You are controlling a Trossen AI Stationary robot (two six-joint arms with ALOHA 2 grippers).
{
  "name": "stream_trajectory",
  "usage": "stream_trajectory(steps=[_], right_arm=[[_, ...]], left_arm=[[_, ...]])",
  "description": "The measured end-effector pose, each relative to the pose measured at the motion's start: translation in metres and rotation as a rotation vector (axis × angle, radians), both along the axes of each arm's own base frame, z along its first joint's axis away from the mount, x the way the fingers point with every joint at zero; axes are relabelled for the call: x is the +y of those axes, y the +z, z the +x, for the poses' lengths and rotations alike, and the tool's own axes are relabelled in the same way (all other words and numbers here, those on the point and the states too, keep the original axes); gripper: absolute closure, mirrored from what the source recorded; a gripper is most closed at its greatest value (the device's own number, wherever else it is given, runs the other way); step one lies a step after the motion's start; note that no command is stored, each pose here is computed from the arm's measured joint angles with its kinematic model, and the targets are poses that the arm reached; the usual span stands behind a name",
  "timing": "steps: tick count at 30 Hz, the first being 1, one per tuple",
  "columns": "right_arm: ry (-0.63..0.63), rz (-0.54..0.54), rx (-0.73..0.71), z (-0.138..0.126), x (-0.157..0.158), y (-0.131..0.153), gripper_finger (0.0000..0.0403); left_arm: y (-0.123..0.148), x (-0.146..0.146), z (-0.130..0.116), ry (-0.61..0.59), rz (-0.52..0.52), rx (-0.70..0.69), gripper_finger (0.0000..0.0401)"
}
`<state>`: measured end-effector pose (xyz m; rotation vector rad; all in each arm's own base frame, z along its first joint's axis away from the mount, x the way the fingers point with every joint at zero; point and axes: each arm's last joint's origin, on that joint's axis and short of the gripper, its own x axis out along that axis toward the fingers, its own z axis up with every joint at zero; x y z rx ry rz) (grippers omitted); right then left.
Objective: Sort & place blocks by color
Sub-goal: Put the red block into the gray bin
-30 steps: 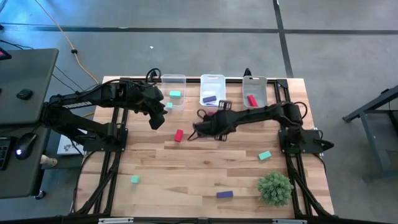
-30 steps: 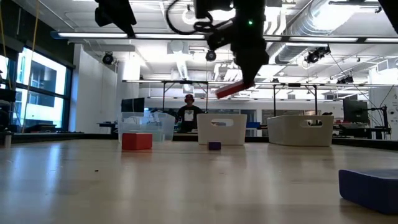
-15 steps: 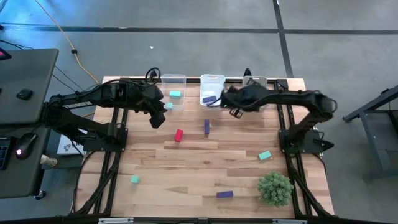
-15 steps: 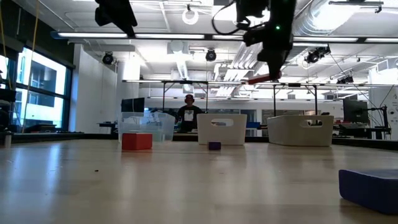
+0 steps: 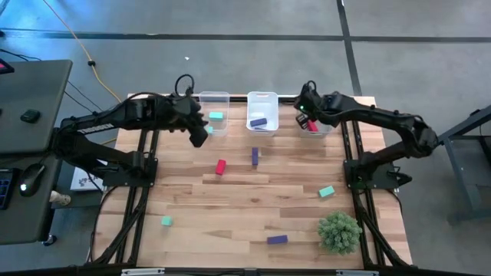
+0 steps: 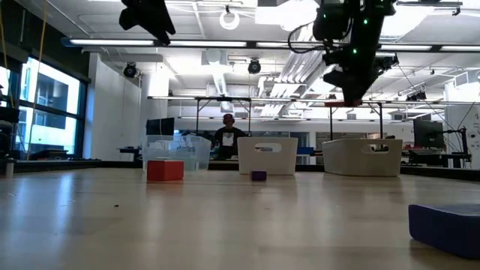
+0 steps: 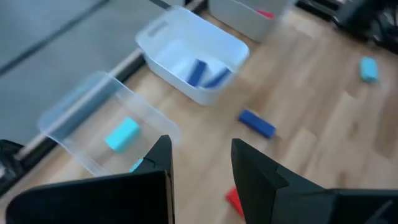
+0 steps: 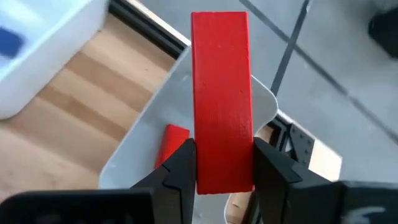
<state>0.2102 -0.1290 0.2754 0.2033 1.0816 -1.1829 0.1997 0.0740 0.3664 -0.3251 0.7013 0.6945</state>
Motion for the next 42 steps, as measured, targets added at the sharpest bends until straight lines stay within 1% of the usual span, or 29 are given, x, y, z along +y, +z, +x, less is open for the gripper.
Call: stream_trajectory(steps=[5,9,17,23,26,31,35,39,42], right_arm=[[-0.082,0.034,-0.072,-0.010,-0.020,-0.016,0.0304],[-0.125,0.084,-0.146,-0.018,-0.033,-0.032,0.0304],[-0.203,0.172,-0.219,-0.037,-0.048,-0.055,0.0304],[-0.217,0.208,-0.217,-0.038,-0.056,-0.065,0.0304],[-0.211,0.263,-0.207,-0.034,-0.059,-0.076,0.0304],[-0.248,0.325,-0.165,-0.030,-0.062,-0.094,0.0304],[-0.249,0.358,-0.164,-0.028,-0.063,-0.100,0.0304],[-0.246,0.364,-0.169,-0.027,-0.063,-0.101,0.0304],[-0.245,0.368,-0.171,-0.027,-0.063,-0.101,0.0304]], left_arm=[[0.000,0.016,0.000,0.086,0.032,-0.017,0.0320],[-0.005,0.031,0.003,0.119,0.043,0.014,0.0320],[-0.026,0.060,0.013,0.192,-0.006,0.099,0.0320],[-0.044,0.078,0.022,0.211,-0.068,0.151,0.0320],[-0.053,0.086,0.026,0.195,-0.089,0.189,0.0320],[-0.063,0.096,0.030,0.149,-0.118,0.214,0.0320],[-0.064,0.103,0.034,0.099,-0.134,0.157,0.0320],[-0.061,0.107,0.036,0.063,-0.131,0.100,0.0320],[-0.061,0.107,0.037,0.051,-0.136,0.085,0.0320]])
